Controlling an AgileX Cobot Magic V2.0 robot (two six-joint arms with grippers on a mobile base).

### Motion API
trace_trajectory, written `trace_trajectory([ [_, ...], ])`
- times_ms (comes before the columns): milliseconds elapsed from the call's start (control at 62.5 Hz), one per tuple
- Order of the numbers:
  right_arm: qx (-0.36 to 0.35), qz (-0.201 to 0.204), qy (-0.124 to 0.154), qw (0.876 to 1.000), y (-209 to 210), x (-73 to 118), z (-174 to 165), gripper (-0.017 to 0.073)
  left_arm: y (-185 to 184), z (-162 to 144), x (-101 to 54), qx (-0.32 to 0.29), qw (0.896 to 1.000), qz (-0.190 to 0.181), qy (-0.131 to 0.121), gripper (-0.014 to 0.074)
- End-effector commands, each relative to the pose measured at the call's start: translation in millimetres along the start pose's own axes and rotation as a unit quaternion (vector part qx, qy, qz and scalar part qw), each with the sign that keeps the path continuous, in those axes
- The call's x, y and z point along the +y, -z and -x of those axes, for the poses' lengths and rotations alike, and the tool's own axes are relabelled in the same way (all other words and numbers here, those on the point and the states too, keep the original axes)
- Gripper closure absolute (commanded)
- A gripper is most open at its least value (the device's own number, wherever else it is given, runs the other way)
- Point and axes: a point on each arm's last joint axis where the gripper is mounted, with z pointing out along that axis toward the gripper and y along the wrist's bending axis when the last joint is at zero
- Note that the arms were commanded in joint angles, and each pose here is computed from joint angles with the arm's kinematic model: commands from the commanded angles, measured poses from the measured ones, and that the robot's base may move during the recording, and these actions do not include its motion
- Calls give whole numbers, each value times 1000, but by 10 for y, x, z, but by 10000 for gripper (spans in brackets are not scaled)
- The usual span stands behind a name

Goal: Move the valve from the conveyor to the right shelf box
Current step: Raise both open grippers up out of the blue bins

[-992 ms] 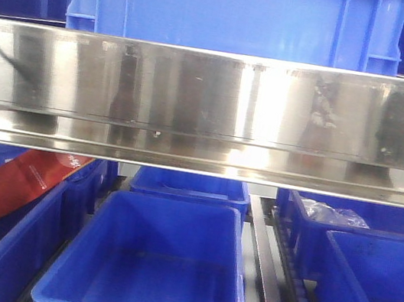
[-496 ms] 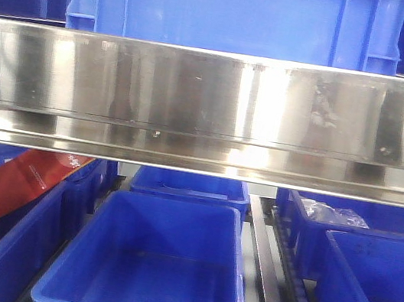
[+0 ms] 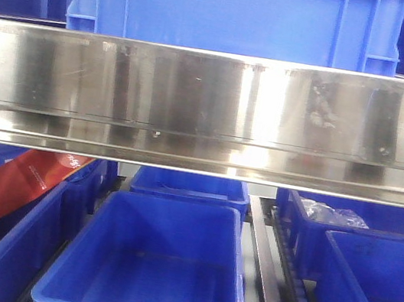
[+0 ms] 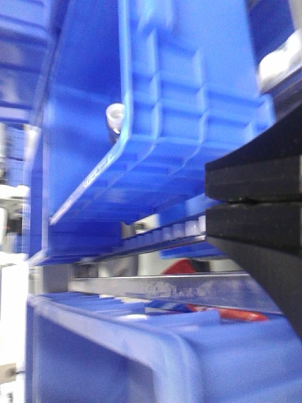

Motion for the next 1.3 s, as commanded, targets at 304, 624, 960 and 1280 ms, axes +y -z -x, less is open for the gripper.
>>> trace_trajectory([
  [304, 14, 9, 6, 1000, 244, 23, -37, 722, 334, 60, 8, -77, 997, -3, 5, 705],
  [624, 14, 9, 6, 1000, 244, 23, -37, 722, 334, 60, 8, -77, 997, -3, 5, 705],
  [960, -17, -48, 71, 996, 305, -76, -359, 722, 332, 61, 8, -77, 997, -4, 5, 705],
  [1280, -49, -103, 74, 991, 420, -172, -1086, 722, 332, 61, 8, -77, 997, -4, 5, 705],
])
